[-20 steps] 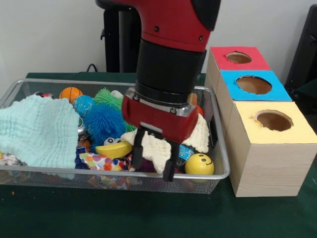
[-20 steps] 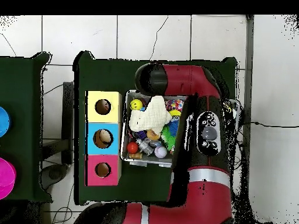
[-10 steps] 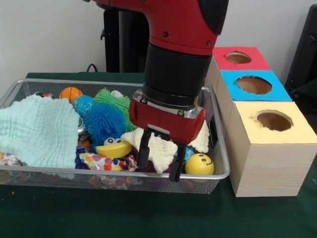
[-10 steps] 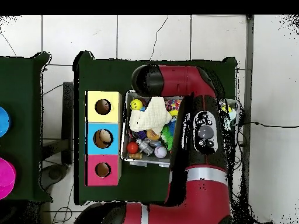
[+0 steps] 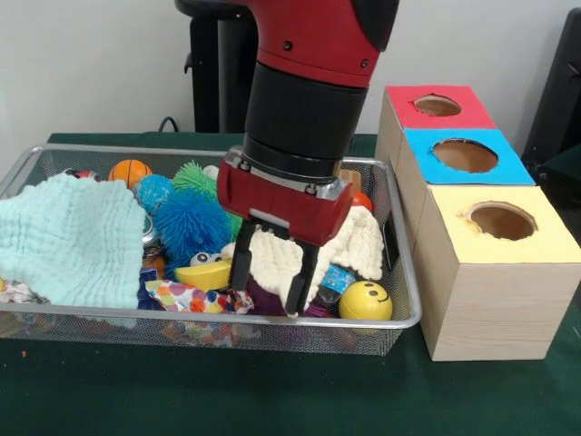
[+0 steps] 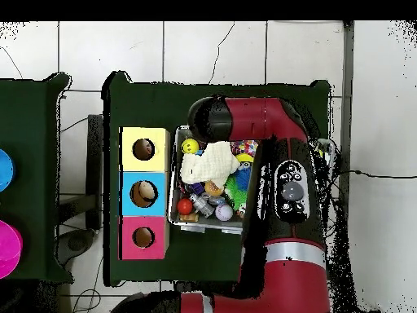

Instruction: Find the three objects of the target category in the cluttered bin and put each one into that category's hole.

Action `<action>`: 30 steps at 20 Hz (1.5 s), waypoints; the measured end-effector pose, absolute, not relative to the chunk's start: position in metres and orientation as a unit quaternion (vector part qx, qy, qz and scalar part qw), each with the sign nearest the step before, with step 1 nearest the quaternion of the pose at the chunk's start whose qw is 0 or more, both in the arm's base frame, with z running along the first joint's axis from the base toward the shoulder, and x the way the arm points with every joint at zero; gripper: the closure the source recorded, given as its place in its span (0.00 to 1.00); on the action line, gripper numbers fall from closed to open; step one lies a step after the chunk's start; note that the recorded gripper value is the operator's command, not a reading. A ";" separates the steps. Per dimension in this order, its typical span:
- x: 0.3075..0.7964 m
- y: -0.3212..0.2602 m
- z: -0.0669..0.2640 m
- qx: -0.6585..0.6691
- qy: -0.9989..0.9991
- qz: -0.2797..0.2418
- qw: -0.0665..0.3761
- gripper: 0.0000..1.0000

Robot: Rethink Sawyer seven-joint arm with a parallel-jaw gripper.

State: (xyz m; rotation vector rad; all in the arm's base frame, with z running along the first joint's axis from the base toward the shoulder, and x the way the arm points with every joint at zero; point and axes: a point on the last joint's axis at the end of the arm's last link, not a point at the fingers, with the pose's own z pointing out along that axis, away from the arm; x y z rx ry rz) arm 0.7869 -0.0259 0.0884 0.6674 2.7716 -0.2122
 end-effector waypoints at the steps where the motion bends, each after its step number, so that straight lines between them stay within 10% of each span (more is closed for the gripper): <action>1: 0.785 -0.029 0.088 0.228 0.960 -0.078 0.141 0.00; 30: 0.723 -0.065 0.020 0.161 0.976 -0.116 0.087 0.00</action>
